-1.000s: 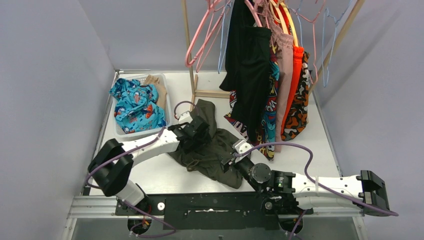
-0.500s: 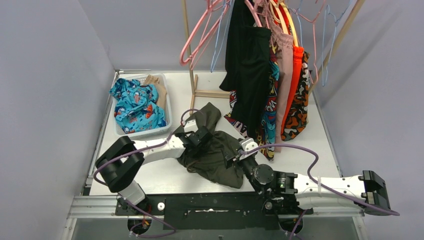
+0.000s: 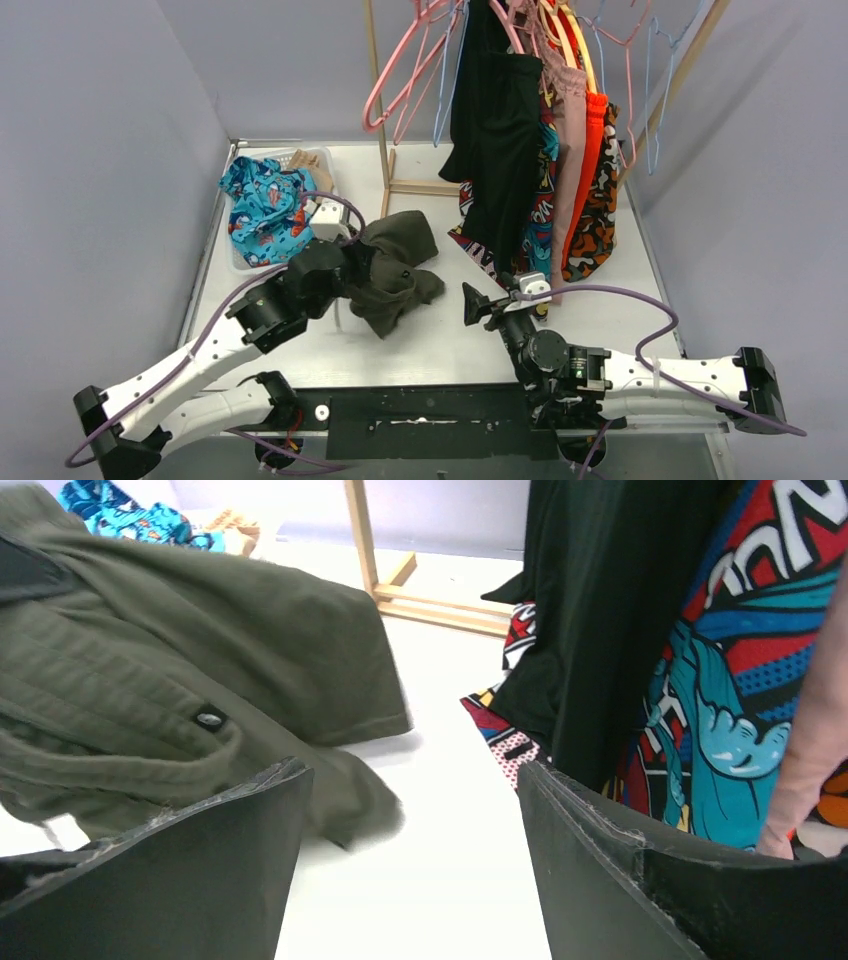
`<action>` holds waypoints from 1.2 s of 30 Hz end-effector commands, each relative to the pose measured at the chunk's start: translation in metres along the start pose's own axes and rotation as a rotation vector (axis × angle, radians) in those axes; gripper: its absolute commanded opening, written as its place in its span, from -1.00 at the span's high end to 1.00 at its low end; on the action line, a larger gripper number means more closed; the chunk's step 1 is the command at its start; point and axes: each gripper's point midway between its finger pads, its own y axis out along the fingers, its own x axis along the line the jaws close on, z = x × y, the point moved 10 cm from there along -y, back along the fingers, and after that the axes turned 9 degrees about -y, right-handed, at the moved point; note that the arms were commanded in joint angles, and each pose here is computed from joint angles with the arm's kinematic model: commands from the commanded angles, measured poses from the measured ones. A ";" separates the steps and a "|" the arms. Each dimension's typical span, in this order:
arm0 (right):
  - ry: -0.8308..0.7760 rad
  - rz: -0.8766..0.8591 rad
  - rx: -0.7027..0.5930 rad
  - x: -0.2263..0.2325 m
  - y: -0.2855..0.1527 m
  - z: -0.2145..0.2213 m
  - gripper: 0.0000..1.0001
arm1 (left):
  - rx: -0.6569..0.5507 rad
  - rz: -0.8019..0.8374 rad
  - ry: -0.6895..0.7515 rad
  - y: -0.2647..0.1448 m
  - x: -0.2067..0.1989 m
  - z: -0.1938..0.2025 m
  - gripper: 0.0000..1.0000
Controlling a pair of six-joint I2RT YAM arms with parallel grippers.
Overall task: Remove the shorts from the hanger
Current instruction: Pick up the shorts at the center of the board.
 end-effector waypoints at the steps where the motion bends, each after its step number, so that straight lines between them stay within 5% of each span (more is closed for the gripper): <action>1: 0.123 0.109 -0.010 -0.006 -0.002 -0.009 -0.53 | -0.048 0.220 0.287 -0.016 -0.013 -0.029 1.00; 7: 0.151 0.121 -0.016 -0.008 -0.003 -0.009 -0.53 | 0.346 0.475 0.409 0.000 -0.020 0.027 1.00; 10: 0.160 0.126 -0.003 -0.011 -0.005 -0.010 -0.53 | 0.440 0.304 0.379 0.019 -0.016 0.043 0.93; 13: 0.200 0.140 0.024 -0.012 -0.007 -0.009 -0.53 | 0.443 0.245 0.341 0.031 -0.012 0.050 0.32; 16: 0.204 0.184 0.048 -0.016 -0.009 -0.001 -0.54 | 0.435 0.223 0.236 0.051 0.002 0.063 0.16; 21: 0.317 0.358 0.087 -0.032 -0.017 0.013 -0.58 | 0.538 0.174 0.139 0.081 0.020 0.083 -0.62; 29: 0.339 0.384 0.123 -0.042 -0.025 0.017 -0.59 | 0.732 0.228 0.199 0.089 0.024 0.118 -0.66; 36: 0.279 0.362 0.109 -0.028 -0.015 0.004 -0.59 | 0.782 -0.050 0.264 0.079 0.050 0.166 -0.67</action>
